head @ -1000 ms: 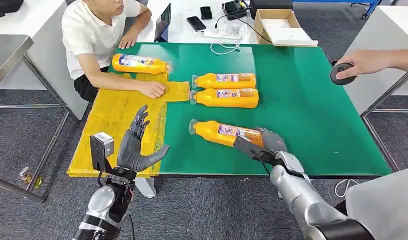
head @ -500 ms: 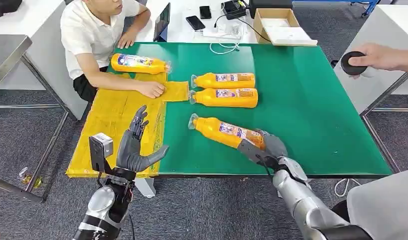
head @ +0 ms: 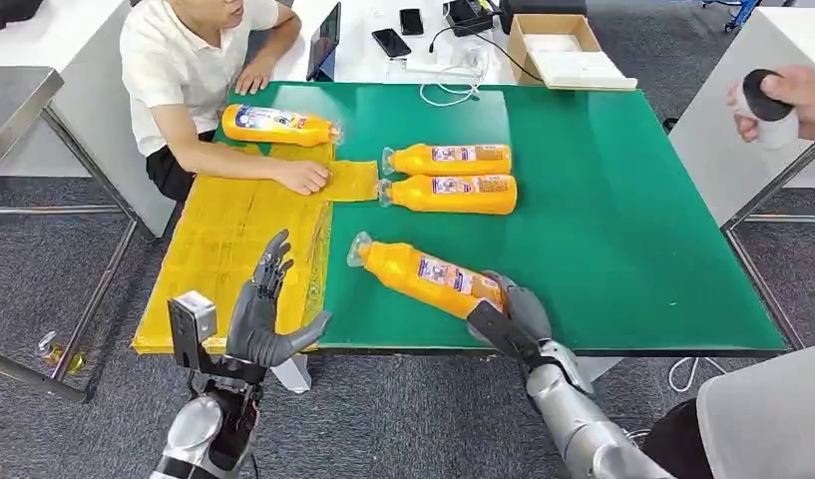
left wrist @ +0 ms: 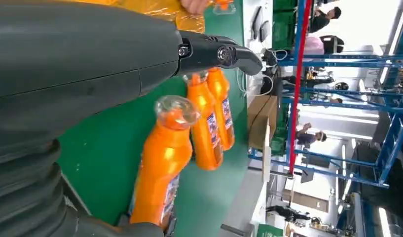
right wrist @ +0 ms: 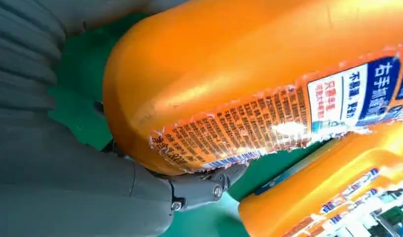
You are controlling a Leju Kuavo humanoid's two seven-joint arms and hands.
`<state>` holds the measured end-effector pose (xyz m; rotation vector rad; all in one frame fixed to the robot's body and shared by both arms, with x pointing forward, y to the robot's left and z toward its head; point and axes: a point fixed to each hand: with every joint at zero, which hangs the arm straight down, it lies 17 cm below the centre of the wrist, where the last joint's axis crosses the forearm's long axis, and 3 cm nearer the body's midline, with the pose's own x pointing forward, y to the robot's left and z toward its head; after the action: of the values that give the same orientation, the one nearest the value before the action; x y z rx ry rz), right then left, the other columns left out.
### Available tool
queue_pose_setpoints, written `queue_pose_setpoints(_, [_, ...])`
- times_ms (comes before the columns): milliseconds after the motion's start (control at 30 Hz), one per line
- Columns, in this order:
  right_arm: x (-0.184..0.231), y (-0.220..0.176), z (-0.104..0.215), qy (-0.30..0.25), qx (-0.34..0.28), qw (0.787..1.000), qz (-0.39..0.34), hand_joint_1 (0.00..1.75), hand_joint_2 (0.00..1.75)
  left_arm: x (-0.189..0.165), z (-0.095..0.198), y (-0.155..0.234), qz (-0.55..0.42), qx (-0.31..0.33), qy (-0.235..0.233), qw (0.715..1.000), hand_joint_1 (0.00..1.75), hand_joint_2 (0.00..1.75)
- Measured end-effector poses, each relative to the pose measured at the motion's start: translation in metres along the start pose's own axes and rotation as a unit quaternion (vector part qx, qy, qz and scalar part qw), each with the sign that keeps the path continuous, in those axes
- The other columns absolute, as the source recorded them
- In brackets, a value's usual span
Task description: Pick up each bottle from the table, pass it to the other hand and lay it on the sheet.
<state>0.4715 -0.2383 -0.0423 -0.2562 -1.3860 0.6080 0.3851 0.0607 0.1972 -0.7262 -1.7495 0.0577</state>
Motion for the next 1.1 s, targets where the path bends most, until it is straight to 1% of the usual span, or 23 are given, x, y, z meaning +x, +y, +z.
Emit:
queue_pose_setpoints(233, [0.005, 0.002, 0.001, -0.009, -0.009, 1.0, -0.017, 1.75, 1.75, 0.001, 0.003, 0.0, 0.001, 0.002, -0.001, 1.0, 0.0, 1.75])
queue_pose_setpoints(400, [0.018, 0.0, 0.007, -0.043, -0.041, 0.996, -0.069, 1.75, 1.75, 0.003, 0.012, 0.002, 0.035, 0.01, -0.004, 0.999, 0.0, 1.75])
queue_pose_setpoints(500, [0.035, 0.001, 0.01, -0.069, -0.058, 0.99, -0.108, 1.75, 1.75, 0.001, 0.02, 0.003, 0.055, 0.013, 0.001, 0.998, 0.0, 1.75])
queue_pose_setpoints(633, [0.058, 0.0, 0.013, -0.1, -0.077, 0.982, -0.141, 1.75, 1.75, -0.002, 0.028, 0.01, 0.06, 0.026, 0.006, 0.998, 0.0, 1.75])
queue_pose_setpoints(767, [0.078, -0.011, 0.018, -0.126, -0.108, 0.972, -0.165, 1.75, 1.75, -0.003, 0.031, 0.017, 0.056, 0.039, 0.004, 0.998, 0.0, 1.75])
queue_pose_setpoints(967, [0.109, -0.004, 0.027, -0.164, -0.099, 0.966, -0.172, 1.75, 1.75, -0.01, 0.034, 0.024, 0.059, 0.057, 0.015, 0.996, 0.0, 1.75])
queue_pose_setpoints(1100, [0.133, 0.007, 0.029, -0.188, -0.081, 0.963, -0.173, 1.75, 1.75, -0.011, 0.035, 0.019, 0.091, 0.045, 0.017, 0.995, 0.0, 1.75])
